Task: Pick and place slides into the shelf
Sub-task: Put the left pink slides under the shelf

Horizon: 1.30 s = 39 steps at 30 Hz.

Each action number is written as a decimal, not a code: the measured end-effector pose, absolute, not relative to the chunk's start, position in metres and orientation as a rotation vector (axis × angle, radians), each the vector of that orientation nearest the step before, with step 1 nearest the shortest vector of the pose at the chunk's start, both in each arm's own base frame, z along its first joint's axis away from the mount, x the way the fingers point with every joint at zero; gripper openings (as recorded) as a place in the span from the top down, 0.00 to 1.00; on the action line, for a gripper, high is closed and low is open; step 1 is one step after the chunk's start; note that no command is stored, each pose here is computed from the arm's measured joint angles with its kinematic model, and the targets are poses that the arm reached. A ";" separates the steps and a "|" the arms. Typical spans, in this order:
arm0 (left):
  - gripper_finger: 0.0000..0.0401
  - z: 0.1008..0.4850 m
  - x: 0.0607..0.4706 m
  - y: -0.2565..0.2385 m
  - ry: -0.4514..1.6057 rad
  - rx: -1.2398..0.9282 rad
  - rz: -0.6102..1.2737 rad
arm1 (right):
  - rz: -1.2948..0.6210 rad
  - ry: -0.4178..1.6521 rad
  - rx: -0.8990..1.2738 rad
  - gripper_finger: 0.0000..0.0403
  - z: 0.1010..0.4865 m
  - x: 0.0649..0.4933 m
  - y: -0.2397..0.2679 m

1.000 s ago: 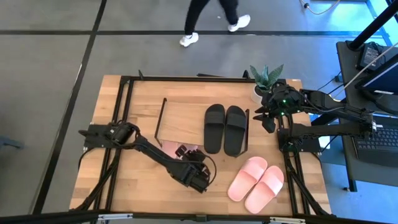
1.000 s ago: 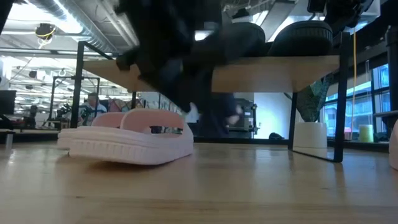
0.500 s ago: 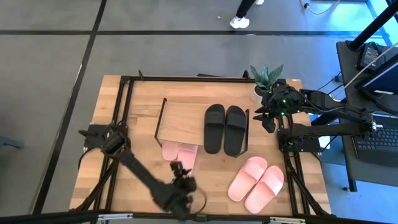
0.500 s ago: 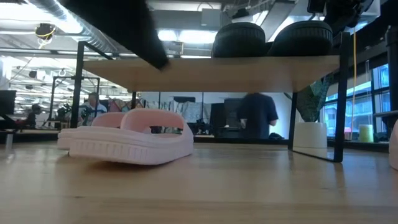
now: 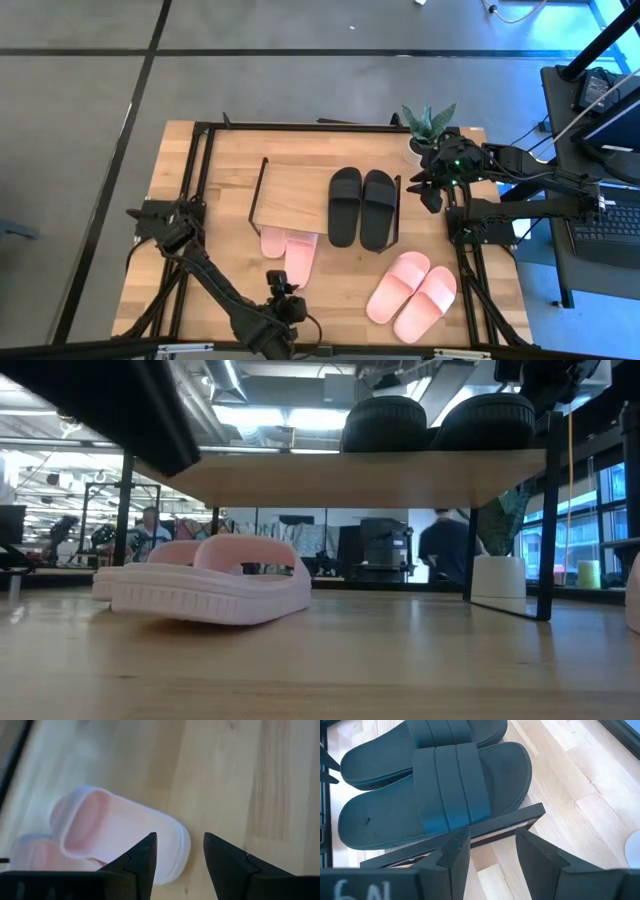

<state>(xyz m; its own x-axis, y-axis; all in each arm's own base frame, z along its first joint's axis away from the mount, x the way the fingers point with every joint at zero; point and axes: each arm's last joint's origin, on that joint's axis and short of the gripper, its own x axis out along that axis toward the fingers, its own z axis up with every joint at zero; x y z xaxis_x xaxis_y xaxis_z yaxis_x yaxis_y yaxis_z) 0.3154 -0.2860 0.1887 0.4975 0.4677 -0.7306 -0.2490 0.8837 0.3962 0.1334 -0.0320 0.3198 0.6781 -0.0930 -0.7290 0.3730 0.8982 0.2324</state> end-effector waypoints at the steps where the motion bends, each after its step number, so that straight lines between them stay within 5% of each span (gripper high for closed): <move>1: 0.62 0.188 0.314 -0.286 0.975 0.250 0.432 | -0.269 0.786 0.382 0.60 0.320 0.133 -0.032; 39: 0.62 0.150 0.310 -0.274 1.051 0.316 0.395 | -0.318 0.782 0.378 0.60 0.320 0.133 -0.033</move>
